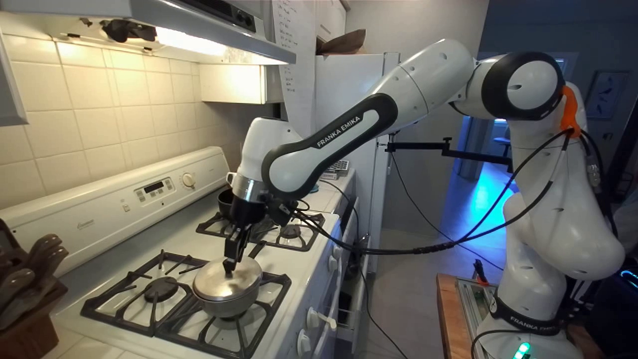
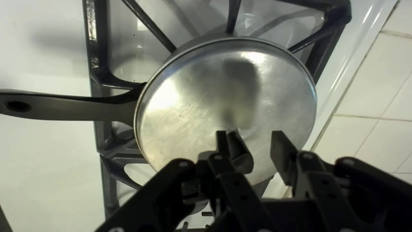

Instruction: Remove the silver lid from the silver pot, put it on the counter and move the pot to the right

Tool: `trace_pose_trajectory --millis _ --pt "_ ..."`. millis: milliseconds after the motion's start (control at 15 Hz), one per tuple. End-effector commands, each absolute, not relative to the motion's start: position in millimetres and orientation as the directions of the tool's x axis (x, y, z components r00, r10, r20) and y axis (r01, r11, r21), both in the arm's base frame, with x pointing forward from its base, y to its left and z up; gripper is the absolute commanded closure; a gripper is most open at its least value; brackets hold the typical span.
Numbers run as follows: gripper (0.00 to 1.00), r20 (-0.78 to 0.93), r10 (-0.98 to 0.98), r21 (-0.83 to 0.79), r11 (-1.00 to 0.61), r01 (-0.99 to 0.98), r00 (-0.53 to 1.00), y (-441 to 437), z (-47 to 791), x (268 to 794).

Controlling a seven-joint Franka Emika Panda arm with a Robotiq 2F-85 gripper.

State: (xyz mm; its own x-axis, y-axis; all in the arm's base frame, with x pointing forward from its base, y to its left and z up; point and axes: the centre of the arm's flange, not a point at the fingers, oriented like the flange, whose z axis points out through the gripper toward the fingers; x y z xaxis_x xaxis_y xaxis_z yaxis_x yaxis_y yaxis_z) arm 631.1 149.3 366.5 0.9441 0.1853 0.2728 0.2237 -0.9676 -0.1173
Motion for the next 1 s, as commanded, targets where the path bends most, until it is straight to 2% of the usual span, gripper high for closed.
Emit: trace_pose_trajectory --millis 0,267,400,533,600,933 --pt "0.3 0.299 0.196 -0.102 -0.966 0.236 0.934 153.9 365.4 641.3" --pt "0.02 0.33 0.208 -0.107 -0.961 0.255 0.921 155.7 362.8 642.5" --pt "0.0 0.342 0.22 -0.105 -0.957 0.27 0.914 157.8 360.0 642.2" --pt "0.26 0.348 0.229 -0.102 -0.955 0.279 0.909 159.2 356.9 642.6" --pt "0.26 0.35 0.231 -0.102 -0.954 0.281 0.908 159.6 355.7 642.8" --pt "0.61 0.359 0.239 -0.098 -0.952 0.291 0.902 159.5 354.7 644.2"
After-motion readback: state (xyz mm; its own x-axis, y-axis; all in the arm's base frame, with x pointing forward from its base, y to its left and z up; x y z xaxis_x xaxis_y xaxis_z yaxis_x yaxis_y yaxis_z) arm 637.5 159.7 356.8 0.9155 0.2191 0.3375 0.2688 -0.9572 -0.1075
